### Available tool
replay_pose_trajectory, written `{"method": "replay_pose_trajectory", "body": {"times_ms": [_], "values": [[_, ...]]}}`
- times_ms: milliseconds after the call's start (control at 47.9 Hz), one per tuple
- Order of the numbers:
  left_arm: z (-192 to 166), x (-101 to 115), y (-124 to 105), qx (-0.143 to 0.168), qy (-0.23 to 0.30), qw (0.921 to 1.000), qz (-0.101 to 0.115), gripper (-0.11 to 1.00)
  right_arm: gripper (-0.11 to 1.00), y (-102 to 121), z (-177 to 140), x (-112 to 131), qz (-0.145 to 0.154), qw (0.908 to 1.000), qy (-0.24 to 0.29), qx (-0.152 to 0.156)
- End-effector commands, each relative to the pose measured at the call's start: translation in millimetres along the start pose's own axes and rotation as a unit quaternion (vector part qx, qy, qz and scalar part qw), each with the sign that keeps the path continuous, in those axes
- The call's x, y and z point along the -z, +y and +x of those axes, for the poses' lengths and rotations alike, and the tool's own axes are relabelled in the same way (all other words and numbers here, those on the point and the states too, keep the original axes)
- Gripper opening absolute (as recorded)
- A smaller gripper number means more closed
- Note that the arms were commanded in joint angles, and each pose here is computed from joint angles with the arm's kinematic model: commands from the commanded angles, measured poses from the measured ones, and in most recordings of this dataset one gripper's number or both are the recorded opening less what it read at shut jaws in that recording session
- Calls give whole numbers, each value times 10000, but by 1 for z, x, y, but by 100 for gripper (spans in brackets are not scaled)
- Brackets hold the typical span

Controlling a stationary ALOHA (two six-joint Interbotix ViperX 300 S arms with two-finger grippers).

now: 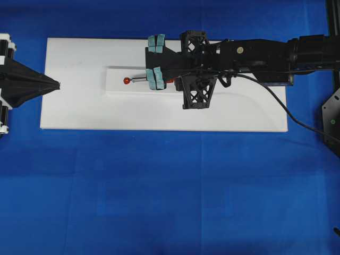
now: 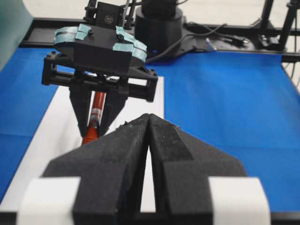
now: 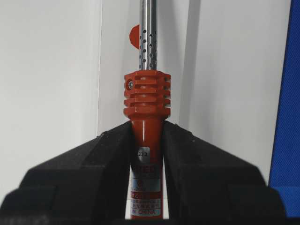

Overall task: Touch the tip of the soldering iron to the mark.
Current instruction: 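Hold the iron tip on the leftmost red dot, then lift the iron tip up off the leftmost dot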

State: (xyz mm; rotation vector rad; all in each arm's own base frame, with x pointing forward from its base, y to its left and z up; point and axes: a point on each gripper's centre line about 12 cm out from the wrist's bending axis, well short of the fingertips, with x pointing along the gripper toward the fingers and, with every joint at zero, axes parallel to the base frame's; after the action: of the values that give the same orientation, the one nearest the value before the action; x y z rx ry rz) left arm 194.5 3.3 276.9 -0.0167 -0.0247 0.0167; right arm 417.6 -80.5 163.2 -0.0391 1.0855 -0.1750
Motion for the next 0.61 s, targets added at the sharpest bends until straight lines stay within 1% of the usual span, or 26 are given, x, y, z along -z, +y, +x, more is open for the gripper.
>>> {"method": "replay_pose_trajectory", "body": {"times_ms": [0,146,292,585], "values": [[1,-5,0,-12,-77,10000,8,0,6,-1,-10,-12,1,9998,-214,10],[1,-5,0,-12,-69,10000,8,0,6,-2,-12,-13,13,9998,-206,16],[2,-5,0,-12,-62,10000,8,0,6,-4,-26,-17,18,9997,-220,50],[1,-5,0,-12,-69,10000,8,0,6,-12,-74,-34,29,9989,-445,176]]}}
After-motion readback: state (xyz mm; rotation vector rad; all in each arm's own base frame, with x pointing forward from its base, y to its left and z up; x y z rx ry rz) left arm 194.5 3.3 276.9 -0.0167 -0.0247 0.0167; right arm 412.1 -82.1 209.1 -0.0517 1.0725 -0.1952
